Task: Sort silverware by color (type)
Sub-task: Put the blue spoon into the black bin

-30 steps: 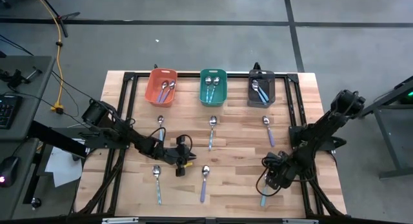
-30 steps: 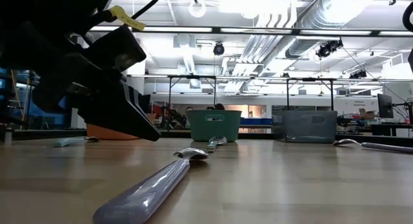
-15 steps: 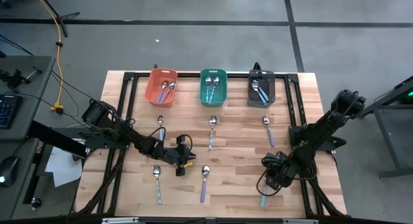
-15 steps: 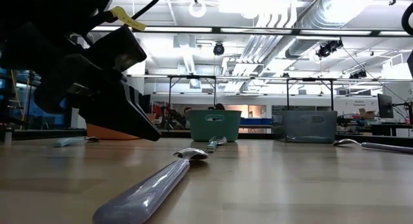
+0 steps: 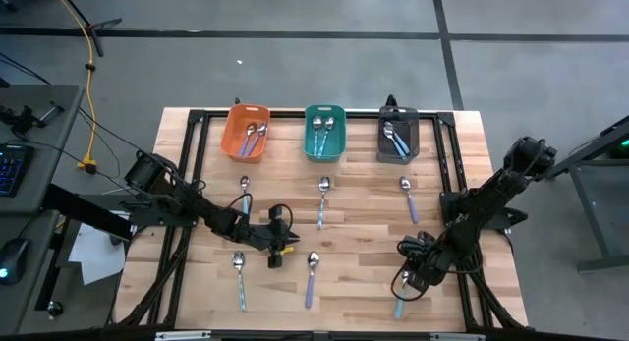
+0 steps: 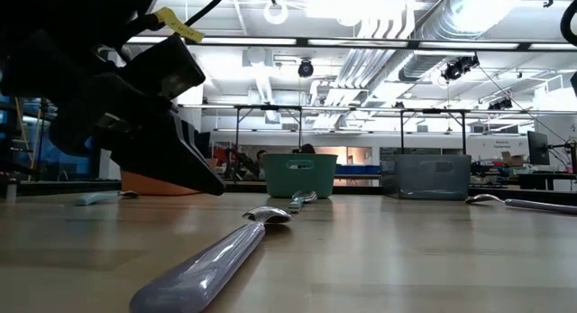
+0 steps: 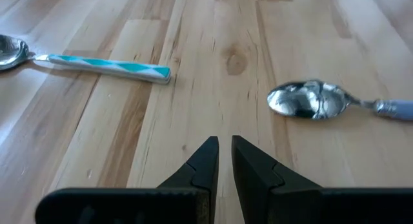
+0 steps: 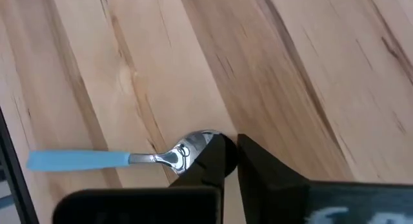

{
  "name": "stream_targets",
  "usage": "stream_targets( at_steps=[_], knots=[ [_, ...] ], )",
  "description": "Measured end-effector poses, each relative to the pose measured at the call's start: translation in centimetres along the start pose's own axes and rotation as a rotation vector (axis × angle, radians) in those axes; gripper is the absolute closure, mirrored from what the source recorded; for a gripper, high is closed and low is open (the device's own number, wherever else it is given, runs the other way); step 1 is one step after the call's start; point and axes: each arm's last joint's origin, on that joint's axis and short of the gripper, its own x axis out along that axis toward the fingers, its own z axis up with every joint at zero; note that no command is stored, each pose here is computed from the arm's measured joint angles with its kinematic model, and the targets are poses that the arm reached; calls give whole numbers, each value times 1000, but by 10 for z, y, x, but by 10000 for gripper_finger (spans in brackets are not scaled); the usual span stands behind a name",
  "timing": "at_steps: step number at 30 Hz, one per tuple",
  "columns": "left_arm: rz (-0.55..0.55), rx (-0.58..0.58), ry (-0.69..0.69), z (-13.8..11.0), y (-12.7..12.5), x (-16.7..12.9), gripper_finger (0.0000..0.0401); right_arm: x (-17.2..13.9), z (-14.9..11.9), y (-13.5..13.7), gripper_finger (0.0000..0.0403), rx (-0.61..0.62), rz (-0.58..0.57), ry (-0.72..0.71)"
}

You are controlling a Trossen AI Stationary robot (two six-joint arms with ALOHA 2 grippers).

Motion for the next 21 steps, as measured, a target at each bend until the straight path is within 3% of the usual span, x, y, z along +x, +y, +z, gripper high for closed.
stream_targets(
  at_steps=[10, 21],
  knots=[
    [3, -11, -34, 3, 0, 0, 365, -12, 32, 6, 401, -114, -113, -73],
    [8, -11, -36, 3, 0, 0, 365, -75, 106, 8, 403, -199, -547, -221]
  ],
)
